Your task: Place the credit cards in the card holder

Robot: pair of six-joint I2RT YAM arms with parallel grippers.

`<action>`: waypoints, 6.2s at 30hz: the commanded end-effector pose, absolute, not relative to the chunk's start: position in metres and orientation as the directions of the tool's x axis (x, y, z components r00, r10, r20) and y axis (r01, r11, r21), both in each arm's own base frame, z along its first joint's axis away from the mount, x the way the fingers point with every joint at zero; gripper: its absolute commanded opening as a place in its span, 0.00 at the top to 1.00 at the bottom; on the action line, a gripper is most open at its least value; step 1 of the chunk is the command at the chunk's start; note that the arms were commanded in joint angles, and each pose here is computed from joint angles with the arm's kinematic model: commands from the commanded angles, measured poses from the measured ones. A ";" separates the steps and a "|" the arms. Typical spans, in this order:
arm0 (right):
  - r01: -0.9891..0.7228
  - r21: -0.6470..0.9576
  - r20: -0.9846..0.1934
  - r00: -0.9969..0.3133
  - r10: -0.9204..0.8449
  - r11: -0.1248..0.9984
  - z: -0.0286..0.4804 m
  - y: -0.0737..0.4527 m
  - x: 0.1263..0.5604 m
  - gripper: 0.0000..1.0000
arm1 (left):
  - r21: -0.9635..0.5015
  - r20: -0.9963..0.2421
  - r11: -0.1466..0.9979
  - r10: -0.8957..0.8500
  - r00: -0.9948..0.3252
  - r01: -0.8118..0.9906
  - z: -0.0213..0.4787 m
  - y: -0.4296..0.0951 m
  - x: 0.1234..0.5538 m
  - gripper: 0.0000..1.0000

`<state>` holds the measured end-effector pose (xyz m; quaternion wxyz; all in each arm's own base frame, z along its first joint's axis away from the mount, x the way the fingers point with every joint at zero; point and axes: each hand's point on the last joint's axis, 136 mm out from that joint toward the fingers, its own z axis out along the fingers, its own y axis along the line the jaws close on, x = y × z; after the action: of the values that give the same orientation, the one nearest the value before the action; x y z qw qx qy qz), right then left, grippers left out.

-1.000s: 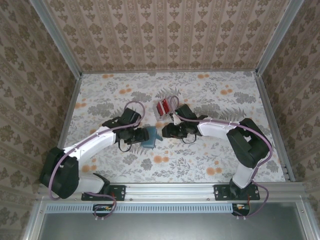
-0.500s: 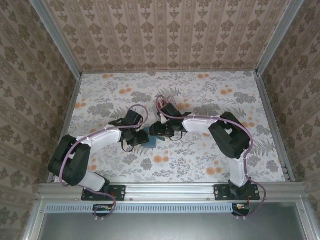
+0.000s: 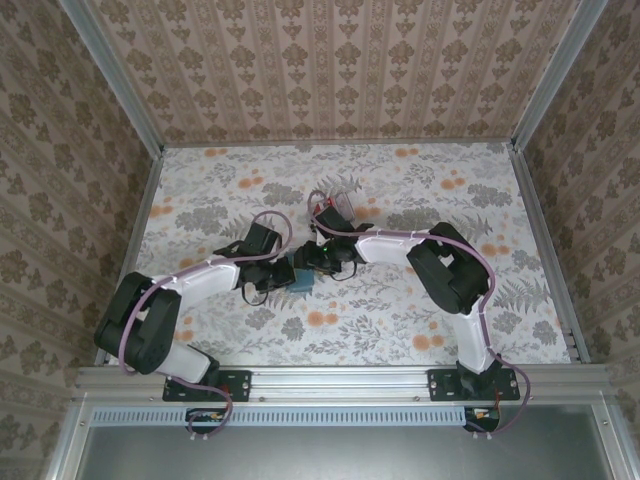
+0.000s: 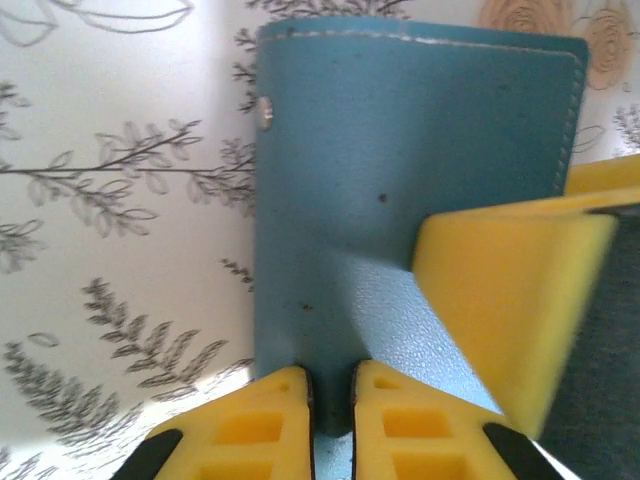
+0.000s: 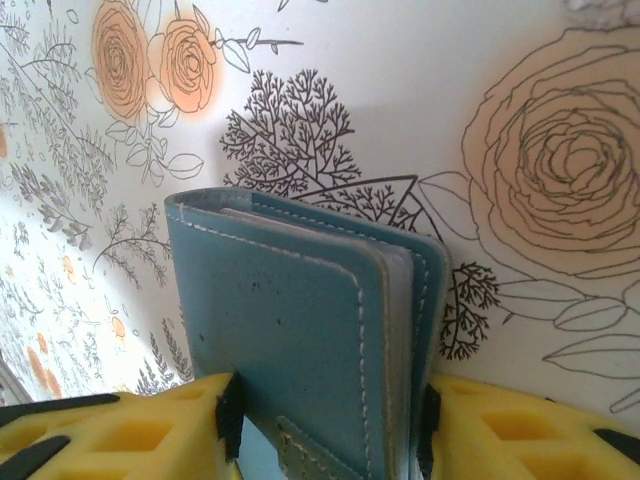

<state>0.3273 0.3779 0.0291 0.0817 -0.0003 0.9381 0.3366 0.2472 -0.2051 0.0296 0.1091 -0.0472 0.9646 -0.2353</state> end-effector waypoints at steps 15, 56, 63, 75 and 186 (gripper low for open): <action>-0.358 0.303 -0.435 -0.876 -0.206 0.883 0.061 0.336 0.315 0.90 | -0.324 -0.266 0.943 -0.166 -0.950 -0.074 0.043 -0.153 0.225 0.82; -0.662 0.021 -0.600 -0.608 -0.520 0.749 0.116 0.318 0.196 0.45 | -0.494 -0.393 0.869 -0.227 -0.891 -0.003 0.113 -0.153 0.273 0.72; -0.384 0.357 -0.390 -0.889 -0.238 0.852 0.051 0.276 0.189 0.73 | -0.455 -0.378 0.873 -0.008 -0.926 0.178 0.107 -0.225 0.299 0.74; -0.148 0.595 -0.275 -0.961 0.027 0.790 0.023 0.307 0.234 0.82 | -0.370 -0.255 0.904 0.122 -0.959 0.214 0.033 -0.255 0.302 0.80; -0.451 0.147 -0.281 -0.873 -0.399 0.881 0.073 0.326 0.282 0.97 | -0.420 -0.256 0.908 -0.137 -0.957 -0.018 0.024 -0.211 0.238 0.79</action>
<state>0.2881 0.3168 0.0662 0.1222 -0.2303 0.9629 0.0701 0.2279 -0.1921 0.0188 0.1325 -0.0639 0.9708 -0.1892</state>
